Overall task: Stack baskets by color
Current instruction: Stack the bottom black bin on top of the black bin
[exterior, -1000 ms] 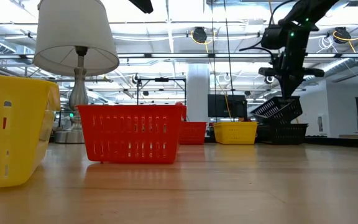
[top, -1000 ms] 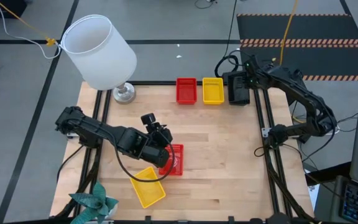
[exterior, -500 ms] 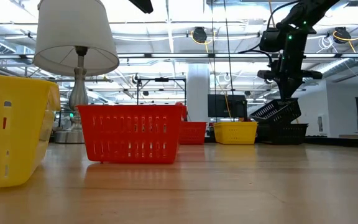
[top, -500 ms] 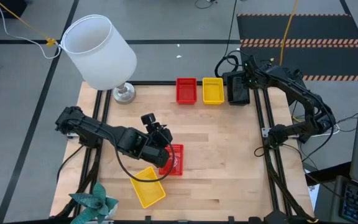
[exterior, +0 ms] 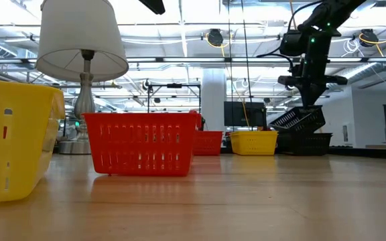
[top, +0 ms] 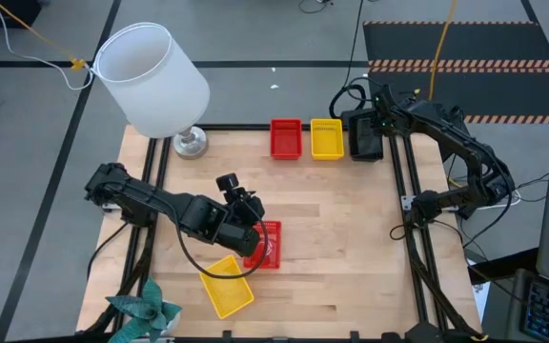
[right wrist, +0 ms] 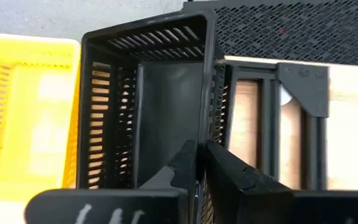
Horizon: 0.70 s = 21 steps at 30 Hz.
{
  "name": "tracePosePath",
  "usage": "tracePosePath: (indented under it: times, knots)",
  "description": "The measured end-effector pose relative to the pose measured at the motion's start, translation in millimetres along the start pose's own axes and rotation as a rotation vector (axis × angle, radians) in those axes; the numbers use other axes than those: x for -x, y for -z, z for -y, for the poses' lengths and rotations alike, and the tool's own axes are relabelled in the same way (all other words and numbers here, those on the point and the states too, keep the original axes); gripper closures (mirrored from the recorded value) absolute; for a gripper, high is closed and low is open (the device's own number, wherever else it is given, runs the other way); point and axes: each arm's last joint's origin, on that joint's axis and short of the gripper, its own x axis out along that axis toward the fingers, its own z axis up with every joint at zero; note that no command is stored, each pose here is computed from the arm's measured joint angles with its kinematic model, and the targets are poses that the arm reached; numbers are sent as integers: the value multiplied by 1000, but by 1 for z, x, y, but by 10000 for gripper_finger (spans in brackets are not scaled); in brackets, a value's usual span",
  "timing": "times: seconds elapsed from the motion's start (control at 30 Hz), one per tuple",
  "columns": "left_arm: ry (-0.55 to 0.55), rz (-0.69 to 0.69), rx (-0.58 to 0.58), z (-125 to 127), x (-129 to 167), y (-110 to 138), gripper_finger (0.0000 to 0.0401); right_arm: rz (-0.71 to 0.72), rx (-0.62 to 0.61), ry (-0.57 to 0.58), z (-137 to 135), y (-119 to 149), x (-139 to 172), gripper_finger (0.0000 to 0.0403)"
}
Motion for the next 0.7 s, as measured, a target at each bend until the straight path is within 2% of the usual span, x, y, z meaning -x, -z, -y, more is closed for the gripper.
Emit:
tracePosePath:
  times: [0.7]
  knots:
    - [0,0,3,0,0,0,242,3,3,14,1,0,0,373]
